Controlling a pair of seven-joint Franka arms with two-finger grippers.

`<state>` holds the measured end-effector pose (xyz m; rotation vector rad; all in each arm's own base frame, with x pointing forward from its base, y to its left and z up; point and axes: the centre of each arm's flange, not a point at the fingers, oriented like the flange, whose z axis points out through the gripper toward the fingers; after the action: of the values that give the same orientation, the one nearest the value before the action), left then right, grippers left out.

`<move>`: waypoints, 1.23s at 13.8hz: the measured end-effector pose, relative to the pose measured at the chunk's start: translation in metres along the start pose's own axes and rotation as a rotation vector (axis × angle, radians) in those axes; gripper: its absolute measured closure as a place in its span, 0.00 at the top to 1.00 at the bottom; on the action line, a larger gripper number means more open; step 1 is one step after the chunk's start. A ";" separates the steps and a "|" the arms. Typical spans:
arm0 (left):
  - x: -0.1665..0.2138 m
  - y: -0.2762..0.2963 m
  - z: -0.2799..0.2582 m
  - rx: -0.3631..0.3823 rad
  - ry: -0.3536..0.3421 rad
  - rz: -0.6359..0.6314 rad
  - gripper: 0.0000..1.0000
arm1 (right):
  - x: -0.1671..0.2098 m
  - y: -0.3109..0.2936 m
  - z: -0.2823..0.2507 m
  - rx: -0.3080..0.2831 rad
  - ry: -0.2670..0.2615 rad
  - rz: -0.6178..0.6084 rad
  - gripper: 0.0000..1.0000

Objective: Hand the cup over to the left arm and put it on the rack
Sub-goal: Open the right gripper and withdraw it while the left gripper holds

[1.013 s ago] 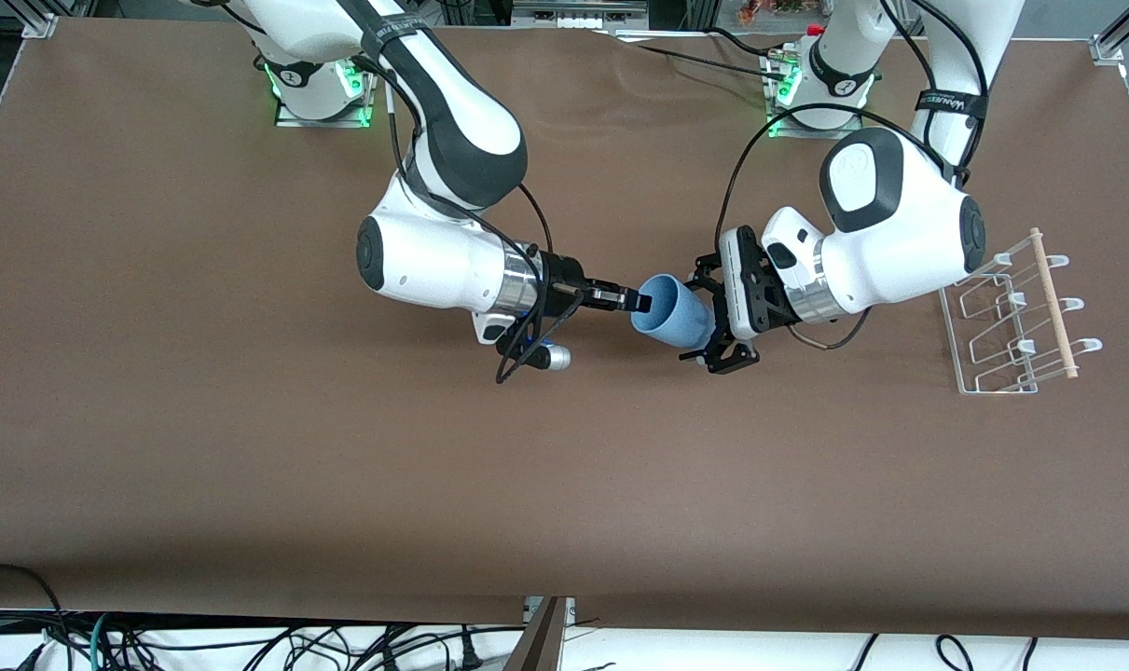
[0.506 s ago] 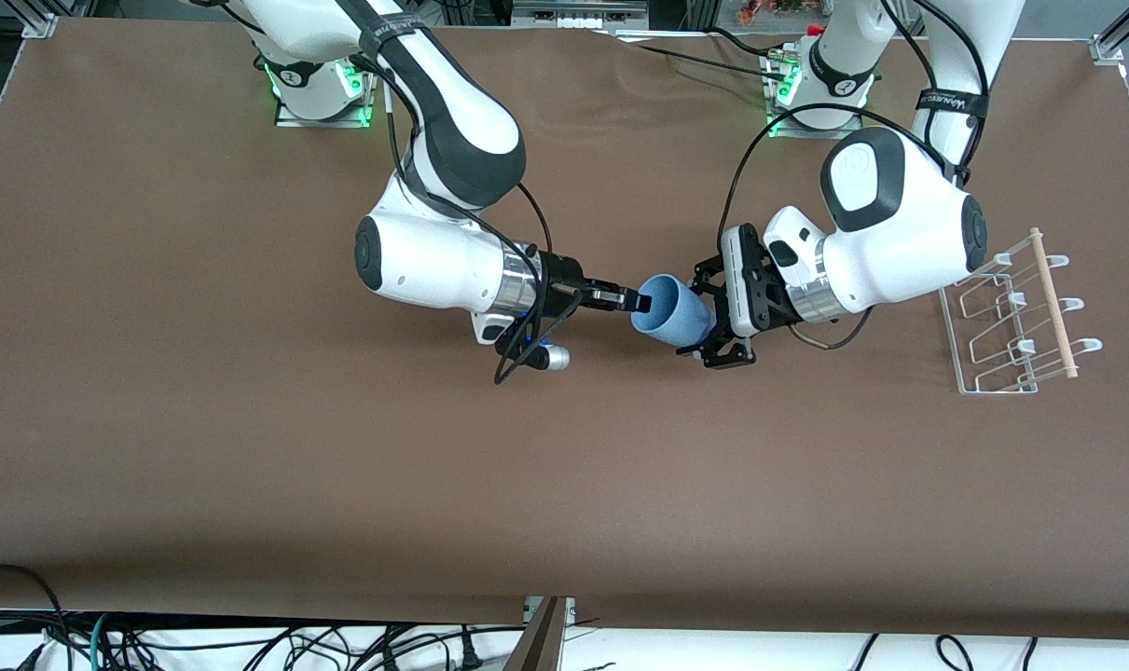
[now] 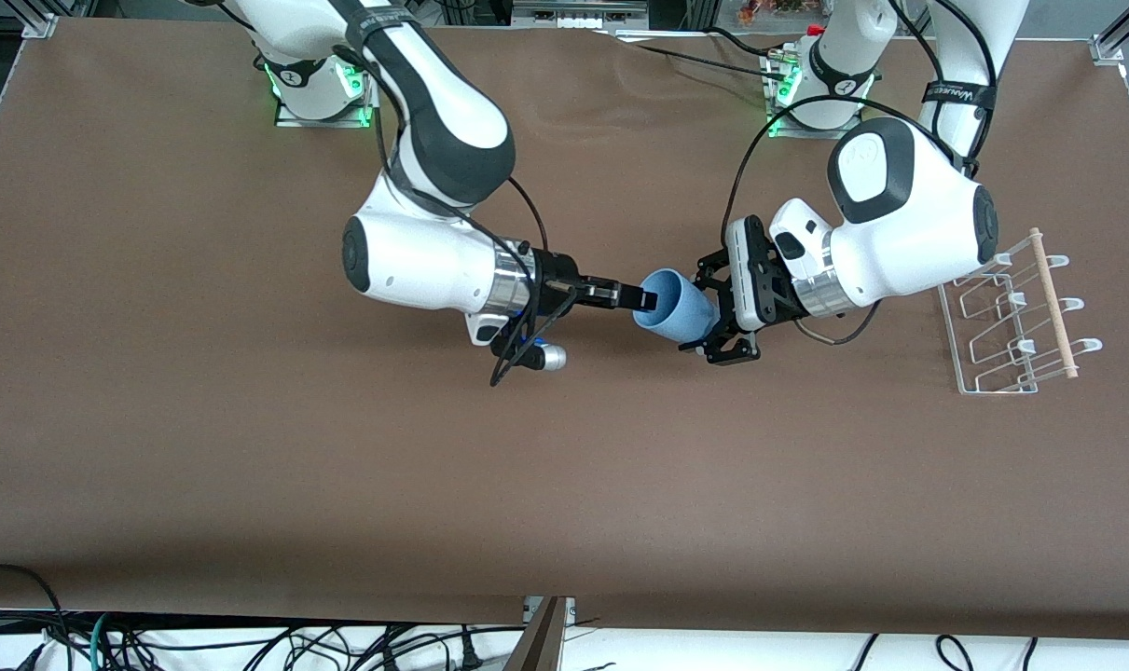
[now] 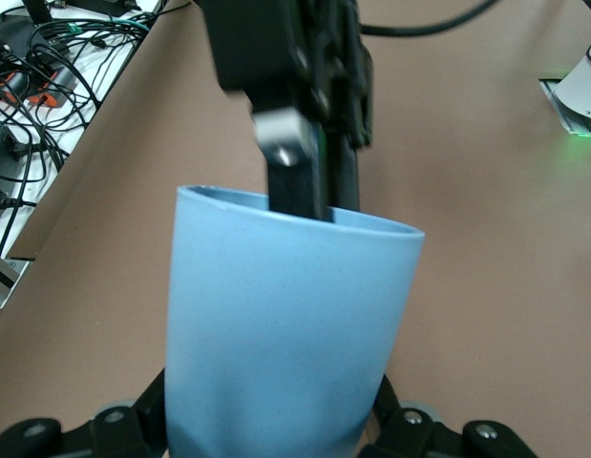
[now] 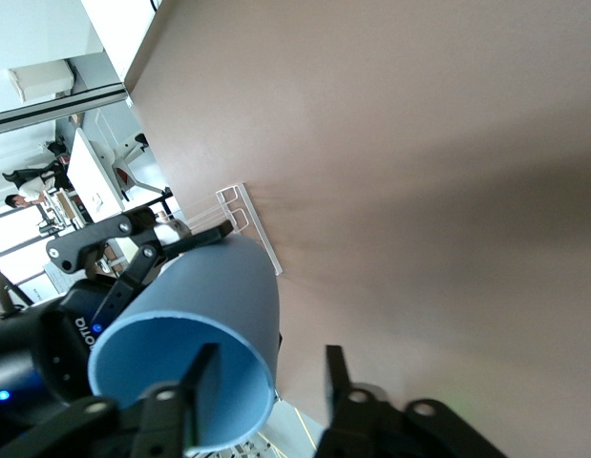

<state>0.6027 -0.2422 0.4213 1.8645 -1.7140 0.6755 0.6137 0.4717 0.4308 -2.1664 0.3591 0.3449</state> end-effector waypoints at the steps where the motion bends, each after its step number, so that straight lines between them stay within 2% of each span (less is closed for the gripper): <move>1: 0.000 0.000 -0.001 -0.002 0.001 0.000 0.78 | 0.007 0.001 -0.012 -0.002 -0.011 0.005 0.67; 4: 0.002 0.004 -0.007 -0.027 0.001 -0.021 0.78 | 0.035 0.016 -0.053 -0.025 -0.023 0.020 0.99; 6: 0.005 0.008 -0.017 -0.034 -0.044 -0.071 0.78 | 0.042 0.018 -0.080 -0.090 0.014 -0.019 1.00; 9: 0.009 0.019 -0.030 -0.064 -0.158 -0.157 0.78 | 0.043 0.024 -0.115 -0.231 0.053 -0.070 1.00; 12: -0.002 0.025 -0.035 -0.073 -0.322 -0.252 0.78 | 0.067 0.054 -0.160 -0.381 0.101 -0.081 1.00; 17: -0.027 0.040 -0.051 -0.062 -0.690 -0.452 0.78 | 0.105 0.123 -0.255 -0.668 0.080 -0.273 1.00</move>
<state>0.5602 -0.1907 0.4424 2.4960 -1.5416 -0.2302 0.6925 0.1810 0.4460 -2.8460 -0.0275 0.2425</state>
